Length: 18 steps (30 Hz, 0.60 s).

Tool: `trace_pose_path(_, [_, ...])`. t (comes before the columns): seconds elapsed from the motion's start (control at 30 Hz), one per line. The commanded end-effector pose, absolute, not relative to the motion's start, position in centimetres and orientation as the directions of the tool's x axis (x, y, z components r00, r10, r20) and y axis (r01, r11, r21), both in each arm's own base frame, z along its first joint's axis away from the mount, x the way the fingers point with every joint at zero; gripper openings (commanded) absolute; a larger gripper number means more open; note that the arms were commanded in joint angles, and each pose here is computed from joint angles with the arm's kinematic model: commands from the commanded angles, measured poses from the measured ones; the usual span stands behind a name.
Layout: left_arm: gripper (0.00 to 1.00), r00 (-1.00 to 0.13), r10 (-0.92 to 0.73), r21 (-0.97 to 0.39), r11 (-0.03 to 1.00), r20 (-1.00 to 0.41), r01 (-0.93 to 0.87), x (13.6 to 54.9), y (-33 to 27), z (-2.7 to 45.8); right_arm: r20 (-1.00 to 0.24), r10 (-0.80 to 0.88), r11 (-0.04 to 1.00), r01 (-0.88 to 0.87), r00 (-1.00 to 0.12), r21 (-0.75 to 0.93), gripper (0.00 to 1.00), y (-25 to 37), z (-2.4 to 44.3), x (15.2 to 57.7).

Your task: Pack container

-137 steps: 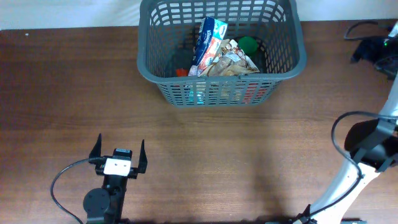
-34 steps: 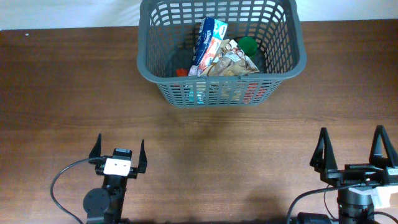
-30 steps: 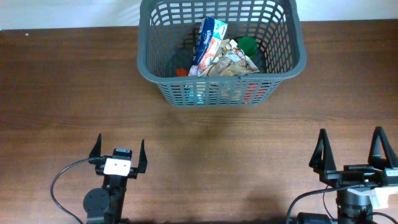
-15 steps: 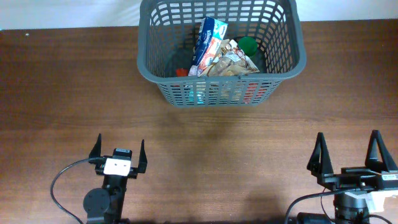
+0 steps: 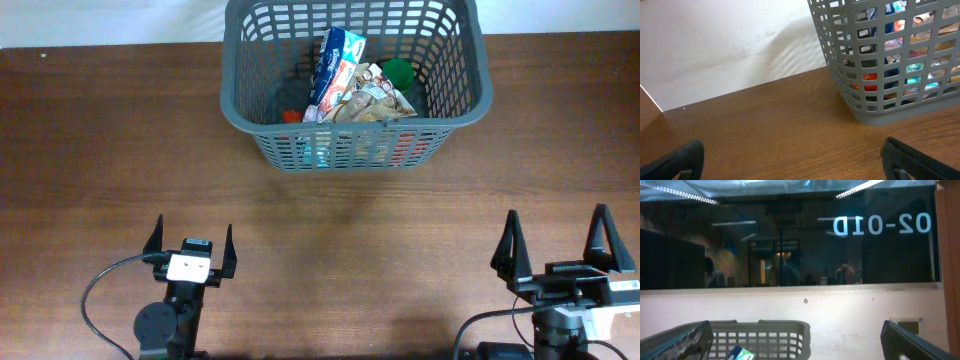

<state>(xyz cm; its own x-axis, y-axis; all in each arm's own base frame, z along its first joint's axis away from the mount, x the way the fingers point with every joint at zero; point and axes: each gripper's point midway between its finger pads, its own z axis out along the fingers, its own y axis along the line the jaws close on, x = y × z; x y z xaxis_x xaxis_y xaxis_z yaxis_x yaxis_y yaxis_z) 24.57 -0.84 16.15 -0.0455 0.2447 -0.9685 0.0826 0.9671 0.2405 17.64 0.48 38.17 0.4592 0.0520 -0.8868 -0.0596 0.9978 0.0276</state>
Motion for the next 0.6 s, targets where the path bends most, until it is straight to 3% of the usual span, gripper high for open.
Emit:
trace_pose_path(0.0, [0.99,-0.050,0.253,0.249,0.965,-0.966,0.081,24.6,-0.8,15.9,-0.888,0.051,0.997,-0.076,0.457,0.018,0.99,0.8,37.6,17.8])
trace_pose_path(0.57, [0.99,-0.050,0.253,0.249,0.965,-0.966,0.081,24.6,-0.8,15.9,-0.912,0.054,0.997,-0.078,0.407,0.025,0.99,0.8,35.2,19.2])
